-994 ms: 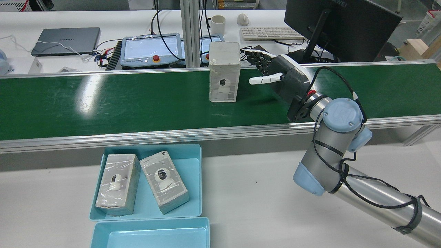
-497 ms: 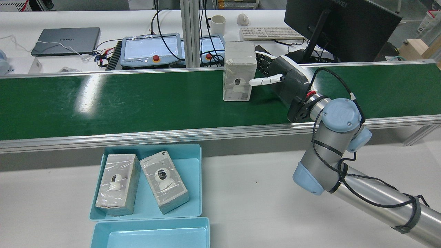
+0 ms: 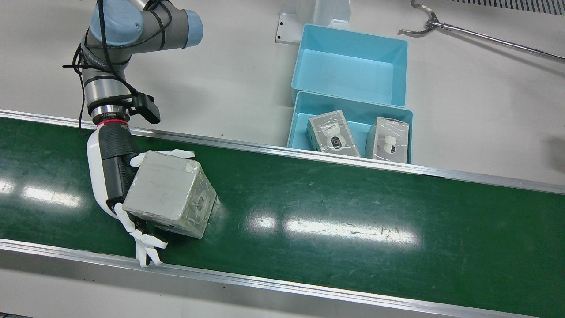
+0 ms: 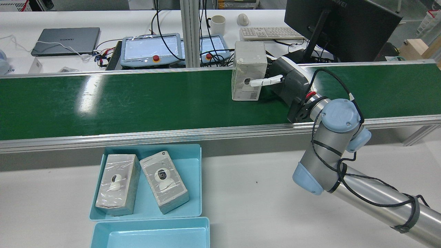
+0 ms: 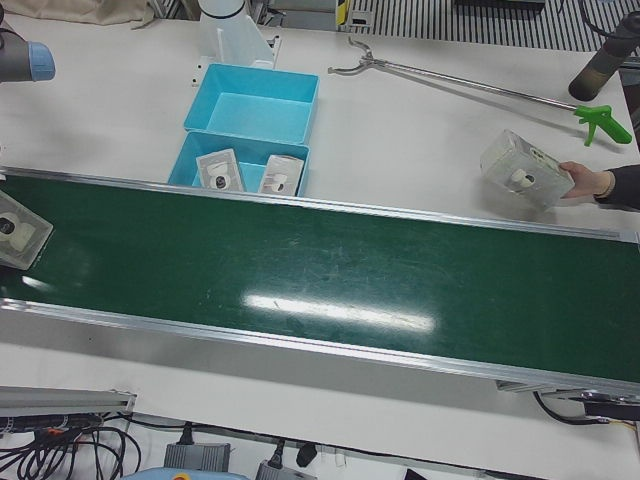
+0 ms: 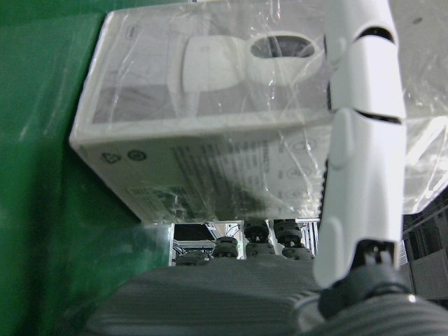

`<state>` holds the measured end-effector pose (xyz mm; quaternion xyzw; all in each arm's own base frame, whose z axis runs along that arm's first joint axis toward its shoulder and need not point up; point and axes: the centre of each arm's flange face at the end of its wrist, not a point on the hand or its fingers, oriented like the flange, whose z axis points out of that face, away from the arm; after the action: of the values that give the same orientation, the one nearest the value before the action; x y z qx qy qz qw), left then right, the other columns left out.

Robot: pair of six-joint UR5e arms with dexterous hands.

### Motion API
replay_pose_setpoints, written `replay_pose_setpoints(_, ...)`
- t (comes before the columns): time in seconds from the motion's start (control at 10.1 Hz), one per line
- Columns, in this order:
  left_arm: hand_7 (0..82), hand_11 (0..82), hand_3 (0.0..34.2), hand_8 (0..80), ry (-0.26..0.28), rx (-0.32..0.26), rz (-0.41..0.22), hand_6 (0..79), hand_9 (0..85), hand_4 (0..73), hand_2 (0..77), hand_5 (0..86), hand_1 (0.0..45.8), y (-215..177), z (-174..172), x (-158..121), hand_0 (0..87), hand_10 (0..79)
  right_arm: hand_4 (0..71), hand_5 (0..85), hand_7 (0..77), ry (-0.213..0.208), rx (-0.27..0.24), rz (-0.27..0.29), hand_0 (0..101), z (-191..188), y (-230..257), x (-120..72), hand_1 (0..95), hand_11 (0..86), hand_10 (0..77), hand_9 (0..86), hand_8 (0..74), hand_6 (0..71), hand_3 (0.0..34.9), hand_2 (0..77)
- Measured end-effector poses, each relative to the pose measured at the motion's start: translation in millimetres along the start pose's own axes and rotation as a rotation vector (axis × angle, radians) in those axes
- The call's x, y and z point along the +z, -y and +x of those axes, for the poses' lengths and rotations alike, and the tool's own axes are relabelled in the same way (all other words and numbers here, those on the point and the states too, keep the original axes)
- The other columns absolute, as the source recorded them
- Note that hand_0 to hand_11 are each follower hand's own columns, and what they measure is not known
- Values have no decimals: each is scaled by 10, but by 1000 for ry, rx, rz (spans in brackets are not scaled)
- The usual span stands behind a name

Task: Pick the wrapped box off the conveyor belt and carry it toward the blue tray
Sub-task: 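Close the right hand fingers around the white wrapped box, then lift the box off the belt and carry it toward the blue tray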

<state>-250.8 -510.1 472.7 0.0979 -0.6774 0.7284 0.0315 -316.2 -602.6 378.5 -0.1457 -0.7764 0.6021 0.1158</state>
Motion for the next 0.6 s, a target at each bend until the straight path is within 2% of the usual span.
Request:
replay_pose_setpoints(0.1,5,5,0,5,0,0,0,5,0,0,11,11,0,0,0,0,0,5,109,229,49,0,0,0,477,2,-1,3,147,5,0,60,22,49,0,136)
replay_pose_setpoints(0.2,5,5,0,5,0,0,0,5,5,0,11,11,0,0,0,0,0,0,120,322,49,-1,-1,0,479,8,-6,6,169,5,0,60,22,49,0,164)
replay_pose_setpoints(0.3,5,5,0,5,0,0,0,5,0,0,5,11,0,0,0,0,0,5,120,322,49,-2,0,-1,479,12,-16,12,169,5,0,60,22,49,0,164)
replay_pose_setpoints(0.4,5,5,0,5,0,0,0,5,0,0,5,11,0,0,0,0,0,5,142,376,202,-2,0,-1,498,16,-33,22,202,11,33,185,158,158,0,229)
replay_pose_setpoints(0.5,5,5,0,5,0,0,0,5,0,0,5,11,0,0,0,0,0,5,158,415,256,-1,-3,4,546,-7,-52,29,191,71,120,267,235,224,0,273)
replay_pose_setpoints(0.6,5,5,0,5,0,0,0,5,5,0,11,11,0,0,0,0,0,0,224,491,305,5,-7,10,578,-59,-86,33,93,175,213,344,349,305,0,349)
